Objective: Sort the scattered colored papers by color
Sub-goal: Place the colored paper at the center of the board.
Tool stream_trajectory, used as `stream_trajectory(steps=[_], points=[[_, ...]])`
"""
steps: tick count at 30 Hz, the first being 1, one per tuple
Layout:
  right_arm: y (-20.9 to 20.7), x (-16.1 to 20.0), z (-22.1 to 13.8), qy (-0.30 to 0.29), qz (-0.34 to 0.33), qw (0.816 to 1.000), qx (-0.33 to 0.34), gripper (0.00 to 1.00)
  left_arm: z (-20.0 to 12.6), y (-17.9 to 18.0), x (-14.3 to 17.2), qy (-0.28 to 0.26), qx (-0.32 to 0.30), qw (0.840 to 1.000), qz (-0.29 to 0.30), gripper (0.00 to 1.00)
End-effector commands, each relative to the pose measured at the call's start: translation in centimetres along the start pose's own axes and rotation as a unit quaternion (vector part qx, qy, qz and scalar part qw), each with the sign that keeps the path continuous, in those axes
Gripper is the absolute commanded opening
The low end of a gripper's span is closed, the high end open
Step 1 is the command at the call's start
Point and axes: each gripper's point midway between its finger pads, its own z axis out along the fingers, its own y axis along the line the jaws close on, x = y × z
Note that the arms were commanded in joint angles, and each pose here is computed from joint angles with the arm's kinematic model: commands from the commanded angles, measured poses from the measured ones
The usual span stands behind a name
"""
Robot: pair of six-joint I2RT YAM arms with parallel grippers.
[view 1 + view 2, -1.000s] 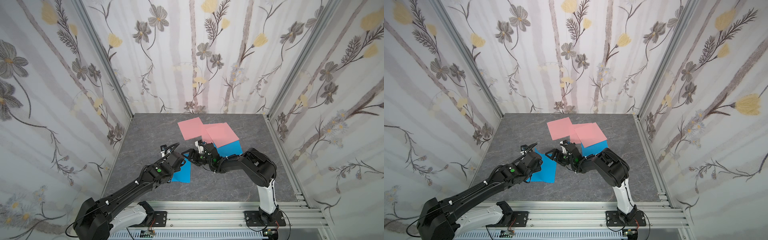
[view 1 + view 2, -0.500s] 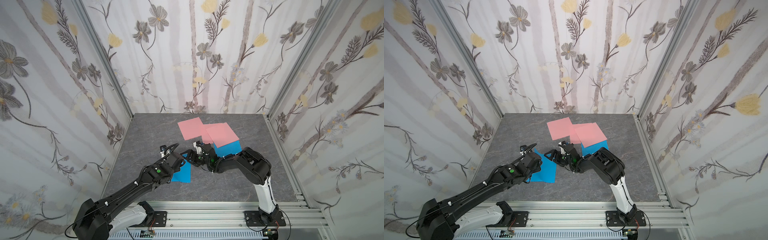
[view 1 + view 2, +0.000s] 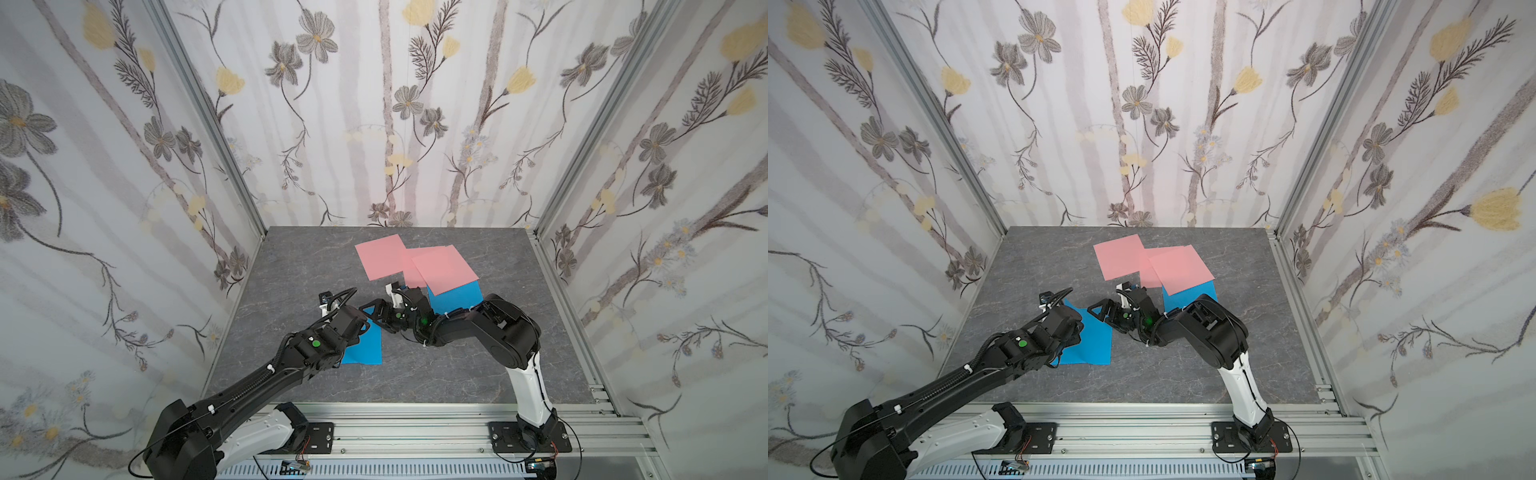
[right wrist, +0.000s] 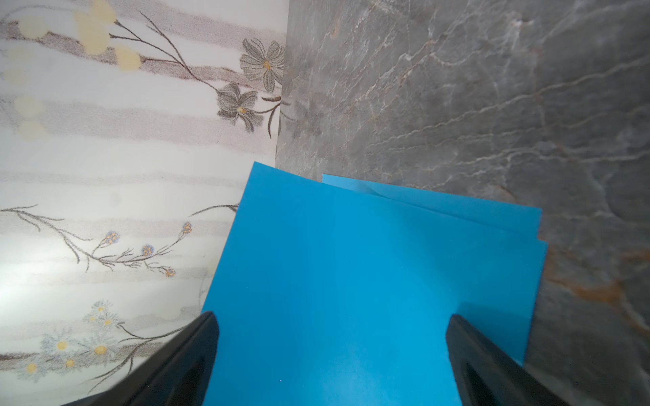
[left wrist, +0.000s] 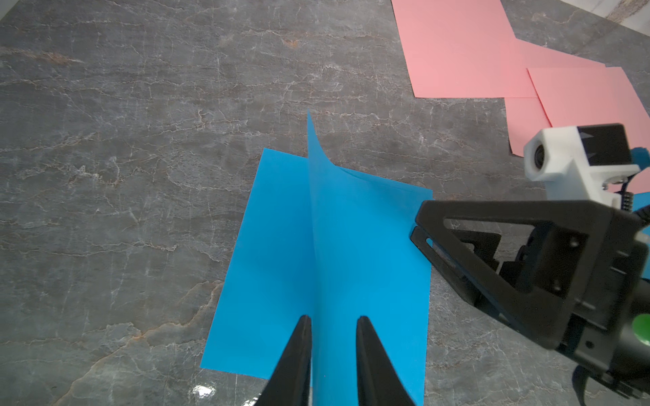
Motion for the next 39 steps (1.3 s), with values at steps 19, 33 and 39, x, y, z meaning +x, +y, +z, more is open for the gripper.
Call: stream_trajectory(steps=[19, 33, 39], points=[[-0.3, 0.1, 0.1, 0.000, 0.010, 1.000, 0.004, 1.00, 0.8, -1.2, 1.0, 0.013, 0.034, 0.999, -0.032, 0.51], [2.9, -1.0, -0.6, -0.007, -0.007, 1.000, -0.015, 1.00, -0.1, -1.3, 0.0, 0.002, 0.040, 0.999, -0.020, 0.52], [4.3, -1.8, -1.4, -0.012, -0.024, 1.000, -0.014, 1.00, -0.4, -1.7, -0.4, -0.002, 0.048, 0.999, -0.019, 0.52]])
